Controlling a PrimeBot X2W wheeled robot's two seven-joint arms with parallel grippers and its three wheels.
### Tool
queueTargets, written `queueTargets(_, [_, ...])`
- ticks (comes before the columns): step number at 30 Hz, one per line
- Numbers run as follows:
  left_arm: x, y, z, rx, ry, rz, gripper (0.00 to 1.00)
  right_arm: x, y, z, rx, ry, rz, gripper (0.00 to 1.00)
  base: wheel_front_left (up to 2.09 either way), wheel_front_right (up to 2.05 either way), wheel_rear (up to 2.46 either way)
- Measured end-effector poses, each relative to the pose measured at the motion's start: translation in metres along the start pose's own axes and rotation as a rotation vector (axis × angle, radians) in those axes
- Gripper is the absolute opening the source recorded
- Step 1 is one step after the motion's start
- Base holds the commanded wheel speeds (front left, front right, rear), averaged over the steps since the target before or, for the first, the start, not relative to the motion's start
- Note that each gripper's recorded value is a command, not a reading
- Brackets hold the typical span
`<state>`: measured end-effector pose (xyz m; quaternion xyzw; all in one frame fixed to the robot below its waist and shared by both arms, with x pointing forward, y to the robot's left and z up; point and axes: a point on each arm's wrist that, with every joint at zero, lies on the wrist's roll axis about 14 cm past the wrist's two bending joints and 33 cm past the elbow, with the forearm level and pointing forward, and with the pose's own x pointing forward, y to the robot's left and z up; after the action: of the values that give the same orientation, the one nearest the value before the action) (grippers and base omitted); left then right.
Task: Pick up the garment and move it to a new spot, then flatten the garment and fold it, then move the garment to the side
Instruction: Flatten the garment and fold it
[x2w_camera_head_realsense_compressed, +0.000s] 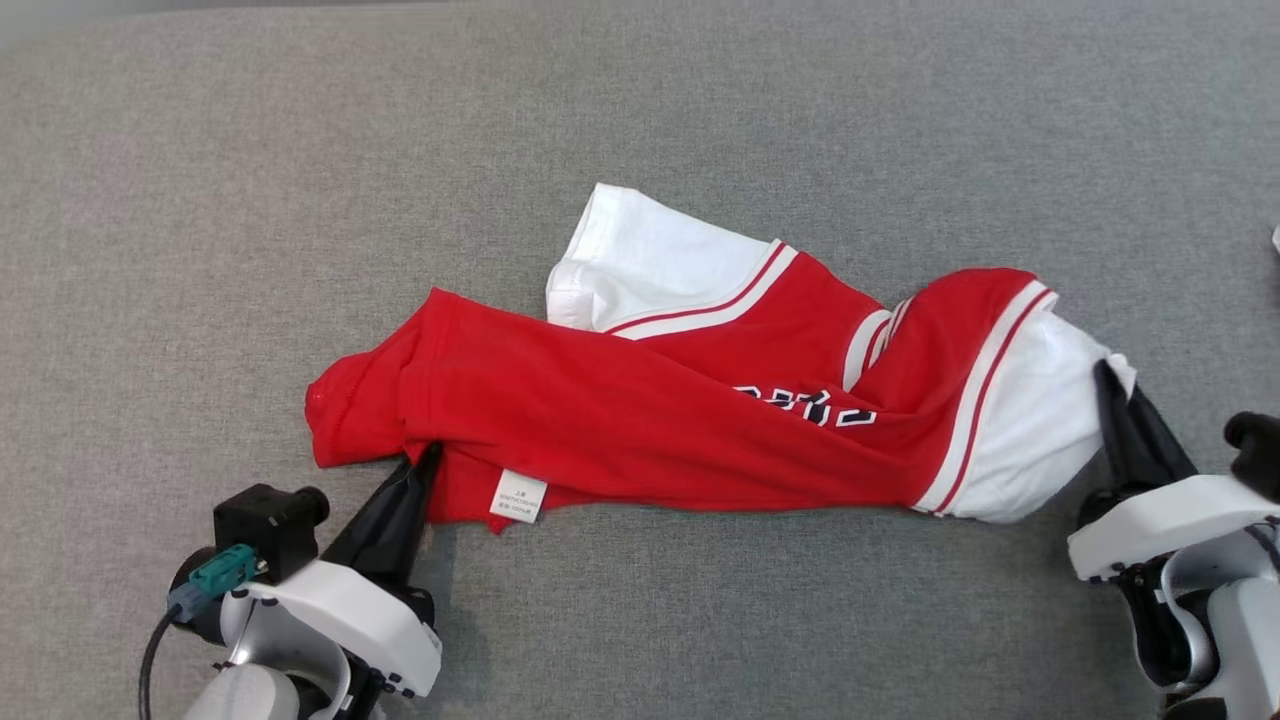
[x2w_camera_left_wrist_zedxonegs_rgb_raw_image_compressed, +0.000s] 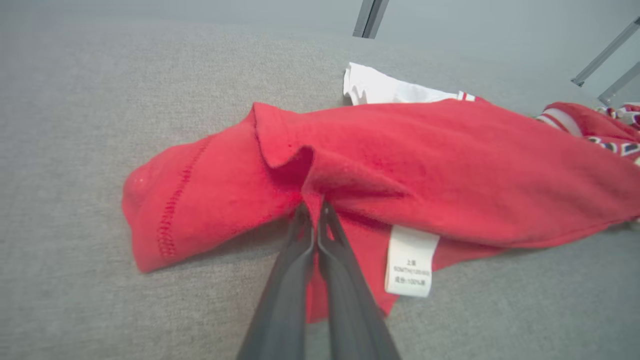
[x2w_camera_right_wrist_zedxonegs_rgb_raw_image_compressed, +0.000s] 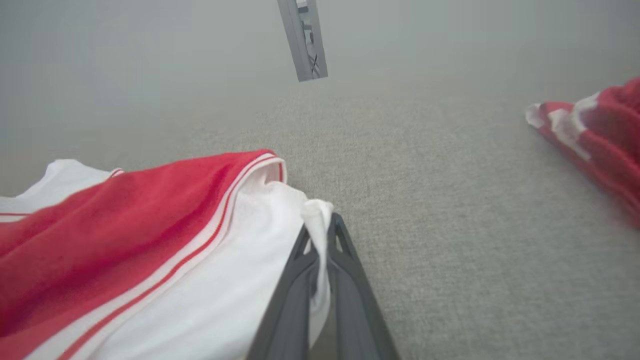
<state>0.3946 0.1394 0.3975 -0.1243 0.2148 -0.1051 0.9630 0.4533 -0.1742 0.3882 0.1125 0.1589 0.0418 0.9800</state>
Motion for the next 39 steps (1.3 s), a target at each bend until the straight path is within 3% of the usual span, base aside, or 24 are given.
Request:
queueTargets(6, [-0.005, -0.010, 0.056, 0.058, -0.134, -0.050, 0.00, -0.009, -0.006, 0.066, 0.058, -0.208, -0.018, 0.00, 0.00, 0.00, 0.00])
queueTargets(8, [-0.008, -0.017, 0.081, 0.086, -0.198, -0.076, 0.00, -0.013, -0.003, 0.098, 0.060, -0.302, -0.006, 0.00, 0.00, 0.00, 0.00])
queueTargets(9, [-0.011, -0.023, 0.109, 0.130, -0.264, -0.096, 0.00, -0.020, 0.003, 0.135, 0.068, -0.410, 0.017, 0.00, 0.00, 0.00, 0.00])
queueTargets(18, [-0.046, -0.053, 0.243, 0.237, -0.646, -0.138, 0.00, -0.089, 0.038, 0.294, -0.006, -0.890, 0.117, 0.00, 0.00, 0.00, 0.00])
queueTargets(23, [-0.074, -0.067, 0.292, 0.301, -0.815, -0.140, 0.00, -0.127, 0.059, 0.344, -0.069, -1.050, 0.166, 0.00, 0.00, 0.00, 0.00])
queueTargets(27, [-0.099, -0.079, 0.327, 0.338, -0.943, -0.138, 0.00, -0.160, 0.076, 0.374, -0.124, -1.150, 0.202, 0.00, 0.00, 0.00, 0.00])
queueTargets(31, [-0.114, -0.089, 0.347, 0.366, -1.019, -0.147, 0.00, -0.170, 0.082, 0.383, -0.142, -1.164, 0.214, 0.00, 0.00, 0.00, 0.00])
queueTargets(39, [-0.080, -0.093, 0.347, 0.364, -0.945, -0.196, 0.00, -0.128, 0.081, 0.373, -0.087, -1.050, 0.238, 0.00, 0.00, 0.00, 0.00])
